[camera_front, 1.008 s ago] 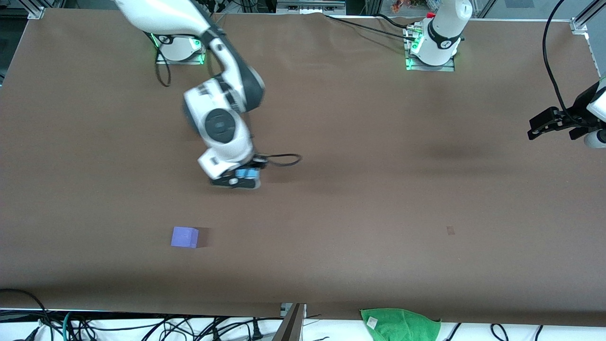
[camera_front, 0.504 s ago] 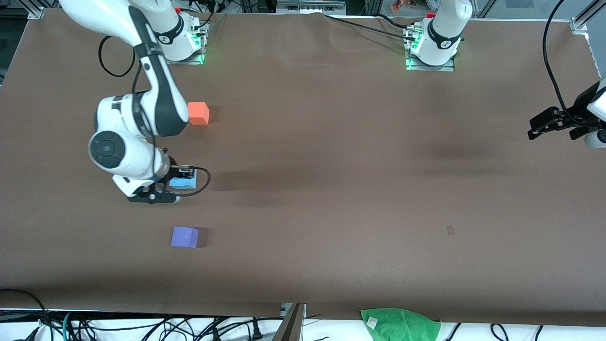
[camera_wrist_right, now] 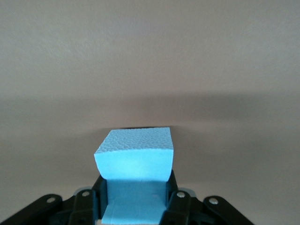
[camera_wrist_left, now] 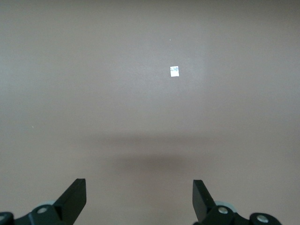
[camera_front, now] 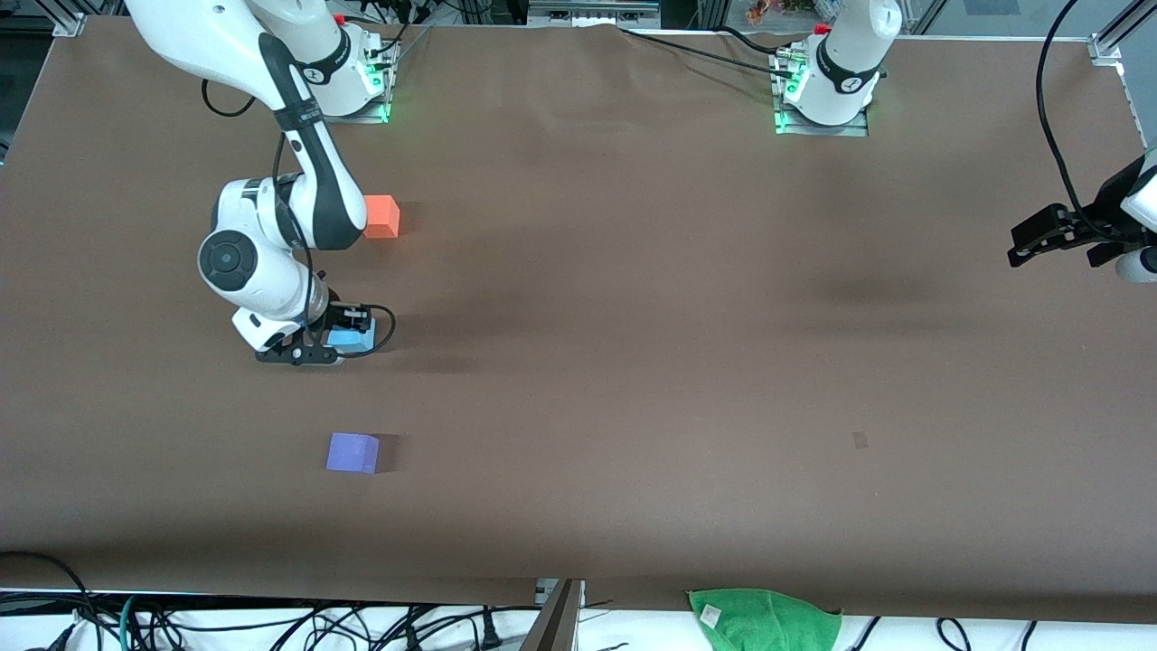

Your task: Place blue block between orange and purple blocks

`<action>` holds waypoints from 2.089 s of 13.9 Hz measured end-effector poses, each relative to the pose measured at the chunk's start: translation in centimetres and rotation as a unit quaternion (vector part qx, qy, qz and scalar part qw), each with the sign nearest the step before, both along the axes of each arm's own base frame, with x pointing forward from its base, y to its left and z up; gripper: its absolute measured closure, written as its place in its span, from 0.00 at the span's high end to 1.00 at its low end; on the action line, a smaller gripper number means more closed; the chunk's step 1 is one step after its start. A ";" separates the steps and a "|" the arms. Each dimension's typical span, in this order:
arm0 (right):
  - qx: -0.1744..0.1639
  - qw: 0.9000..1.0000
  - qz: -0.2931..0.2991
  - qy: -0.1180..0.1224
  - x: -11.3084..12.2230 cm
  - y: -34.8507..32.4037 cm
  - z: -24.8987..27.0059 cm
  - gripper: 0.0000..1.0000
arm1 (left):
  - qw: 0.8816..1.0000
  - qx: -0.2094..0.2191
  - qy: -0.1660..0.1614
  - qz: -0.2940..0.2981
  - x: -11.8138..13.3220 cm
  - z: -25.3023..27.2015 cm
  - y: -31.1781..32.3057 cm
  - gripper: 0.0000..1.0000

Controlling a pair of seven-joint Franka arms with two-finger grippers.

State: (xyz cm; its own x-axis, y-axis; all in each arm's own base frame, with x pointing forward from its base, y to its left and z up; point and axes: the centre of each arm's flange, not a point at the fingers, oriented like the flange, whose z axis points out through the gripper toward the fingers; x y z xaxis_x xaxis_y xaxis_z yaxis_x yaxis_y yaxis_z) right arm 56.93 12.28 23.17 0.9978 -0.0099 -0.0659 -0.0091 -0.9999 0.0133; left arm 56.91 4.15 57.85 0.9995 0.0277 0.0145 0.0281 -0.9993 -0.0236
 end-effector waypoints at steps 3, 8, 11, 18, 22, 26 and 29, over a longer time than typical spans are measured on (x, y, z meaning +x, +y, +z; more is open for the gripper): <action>0.002 1.000 0.013 -0.004 -1.4 1.2 -1.3 0.50 | 1.000 0.000 0.000 0.000 0.0 0.0 0.0 1.00; 0.005 0.999 0.032 -0.014 -1.9 1.7 -1.7 0.52 | 1.000 0.000 0.000 0.000 0.0 0.0 0.0 1.00; 0.010 0.998 0.055 -0.029 -1.2 1.9 -0.5 0.80 | 1.000 0.000 0.000 0.000 0.0 0.0 0.0 1.00; 0.031 0.997 0.072 0.013 5.2 -3.4 19.6 1.00 | 1.000 0.000 0.000 0.000 0.0 0.0 0.0 1.00; 0.023 0.996 0.075 0.043 5.2 -4.4 27.3 1.00 | 1.000 0.000 0.000 0.000 0.0 0.0 0.0 1.00; -0.003 0.995 0.084 0.058 4.5 -4.3 31.4 1.00 | 1.000 0.000 0.000 0.000 0.0 0.0 0.0 1.00; -0.005 0.995 0.091 0.051 4.0 -4.6 33.4 1.00 | 1.000 0.000 0.000 0.001 0.0 0.0 0.1 1.00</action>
